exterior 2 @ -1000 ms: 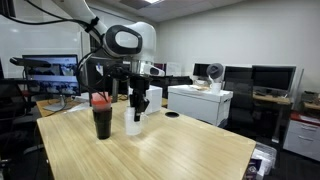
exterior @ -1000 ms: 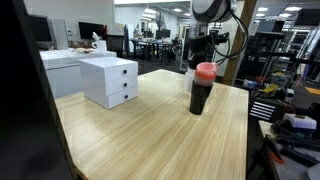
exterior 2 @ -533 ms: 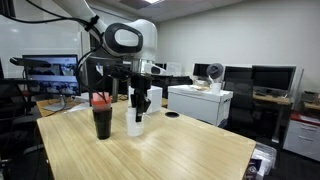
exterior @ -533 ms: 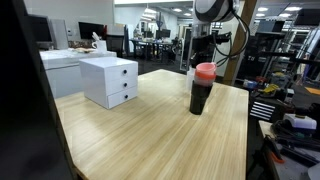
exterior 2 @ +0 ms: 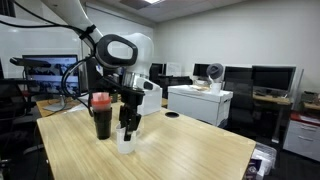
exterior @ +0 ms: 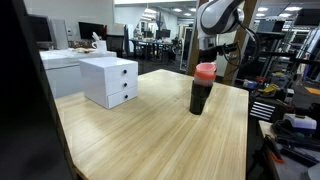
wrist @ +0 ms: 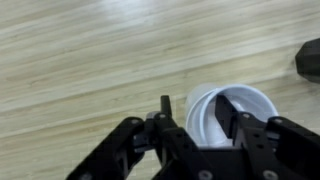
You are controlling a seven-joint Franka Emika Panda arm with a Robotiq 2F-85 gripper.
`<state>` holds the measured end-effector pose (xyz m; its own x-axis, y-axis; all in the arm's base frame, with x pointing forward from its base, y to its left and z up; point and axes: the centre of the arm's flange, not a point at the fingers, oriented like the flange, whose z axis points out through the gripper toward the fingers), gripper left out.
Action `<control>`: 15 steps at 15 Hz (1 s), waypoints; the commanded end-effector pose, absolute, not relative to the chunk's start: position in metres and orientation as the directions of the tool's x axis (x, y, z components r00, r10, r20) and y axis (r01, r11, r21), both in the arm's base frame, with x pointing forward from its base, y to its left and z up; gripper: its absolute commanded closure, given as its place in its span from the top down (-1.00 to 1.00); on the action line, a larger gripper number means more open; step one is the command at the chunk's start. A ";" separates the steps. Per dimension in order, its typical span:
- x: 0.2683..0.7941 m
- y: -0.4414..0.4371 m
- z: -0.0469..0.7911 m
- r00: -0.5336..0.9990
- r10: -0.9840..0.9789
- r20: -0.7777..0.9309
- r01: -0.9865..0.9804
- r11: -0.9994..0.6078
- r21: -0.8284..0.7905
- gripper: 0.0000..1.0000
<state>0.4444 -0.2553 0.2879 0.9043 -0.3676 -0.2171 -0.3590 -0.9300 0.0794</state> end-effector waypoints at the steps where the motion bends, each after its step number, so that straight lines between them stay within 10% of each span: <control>1: 0.430 -0.256 0.283 0.910 -0.340 -0.236 -0.329 -0.940 0.089 0.17; 2: 0.430 -0.255 0.284 0.911 -0.338 -0.237 -0.327 -0.941 0.087 -0.06; 3: 0.430 -0.255 0.285 0.912 -0.336 -0.237 -0.325 -0.942 0.084 0.70; 9: 0.434 -0.249 0.304 0.930 -0.304 -0.205 -0.296 -0.953 0.070 1.00; 11: 0.435 -0.248 0.310 0.936 -0.293 -0.195 -0.286 -0.956 0.063 1.00; 15: 0.435 -0.247 0.320 0.945 -0.275 -0.178 -0.268 -0.962 0.060 0.25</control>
